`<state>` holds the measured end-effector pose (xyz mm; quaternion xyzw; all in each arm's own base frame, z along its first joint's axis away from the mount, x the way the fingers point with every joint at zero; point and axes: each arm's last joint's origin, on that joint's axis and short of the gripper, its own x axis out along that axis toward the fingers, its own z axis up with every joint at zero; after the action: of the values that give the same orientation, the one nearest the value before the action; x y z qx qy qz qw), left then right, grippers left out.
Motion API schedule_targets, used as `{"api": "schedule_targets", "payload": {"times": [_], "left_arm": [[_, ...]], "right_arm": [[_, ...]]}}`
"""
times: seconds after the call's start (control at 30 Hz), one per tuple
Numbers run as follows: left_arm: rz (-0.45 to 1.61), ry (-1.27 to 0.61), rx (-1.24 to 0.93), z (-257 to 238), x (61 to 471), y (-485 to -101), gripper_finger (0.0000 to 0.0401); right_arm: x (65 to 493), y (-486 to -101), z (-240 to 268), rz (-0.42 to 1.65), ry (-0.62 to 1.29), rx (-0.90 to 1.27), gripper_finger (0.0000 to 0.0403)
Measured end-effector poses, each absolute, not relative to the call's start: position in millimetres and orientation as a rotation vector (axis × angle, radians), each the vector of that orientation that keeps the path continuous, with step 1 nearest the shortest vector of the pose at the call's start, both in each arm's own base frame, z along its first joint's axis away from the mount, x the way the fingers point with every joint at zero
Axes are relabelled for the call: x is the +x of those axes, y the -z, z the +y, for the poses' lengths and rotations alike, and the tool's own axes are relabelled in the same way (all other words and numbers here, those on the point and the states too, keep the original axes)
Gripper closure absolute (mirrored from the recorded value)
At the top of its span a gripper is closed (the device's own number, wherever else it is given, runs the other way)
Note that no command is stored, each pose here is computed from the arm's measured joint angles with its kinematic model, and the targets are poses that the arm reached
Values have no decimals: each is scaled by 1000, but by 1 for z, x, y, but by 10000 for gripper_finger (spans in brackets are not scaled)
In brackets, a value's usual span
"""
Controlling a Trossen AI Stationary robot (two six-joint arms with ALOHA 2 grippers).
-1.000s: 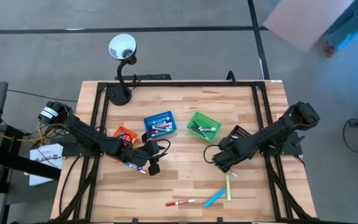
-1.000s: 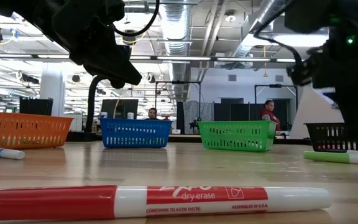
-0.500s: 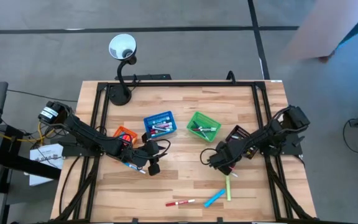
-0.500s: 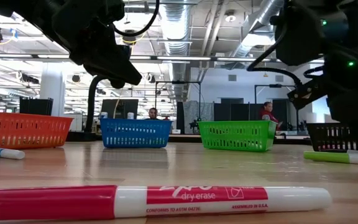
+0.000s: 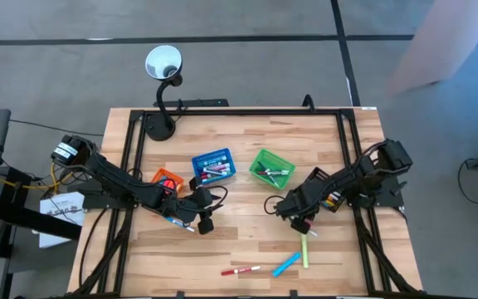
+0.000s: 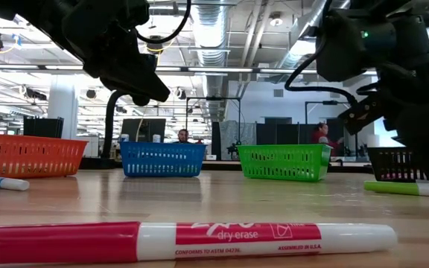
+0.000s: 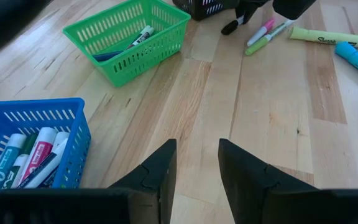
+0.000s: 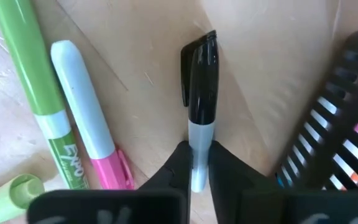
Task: Pick & Place Markers
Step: Put the small black highlighter pen into the black basket
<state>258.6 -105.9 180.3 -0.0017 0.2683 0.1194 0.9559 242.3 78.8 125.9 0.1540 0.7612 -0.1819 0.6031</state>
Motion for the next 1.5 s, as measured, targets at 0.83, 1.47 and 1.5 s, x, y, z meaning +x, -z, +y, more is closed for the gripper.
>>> {"api": "schedule_targets", "payload": {"times": [0.83,1.47,1.5], "left_arm": [[544,-242,-4,-106,259,-180,286],[544,-242,-4,-106,259,-180,286],[544,-242,-5,-106,259,-180,286]], "right_arm": [[264,-220,99,1738,572,115,379],[196,-216,72,1758,703,128,381],[191,-212,70,1744,702,145,379]]}}
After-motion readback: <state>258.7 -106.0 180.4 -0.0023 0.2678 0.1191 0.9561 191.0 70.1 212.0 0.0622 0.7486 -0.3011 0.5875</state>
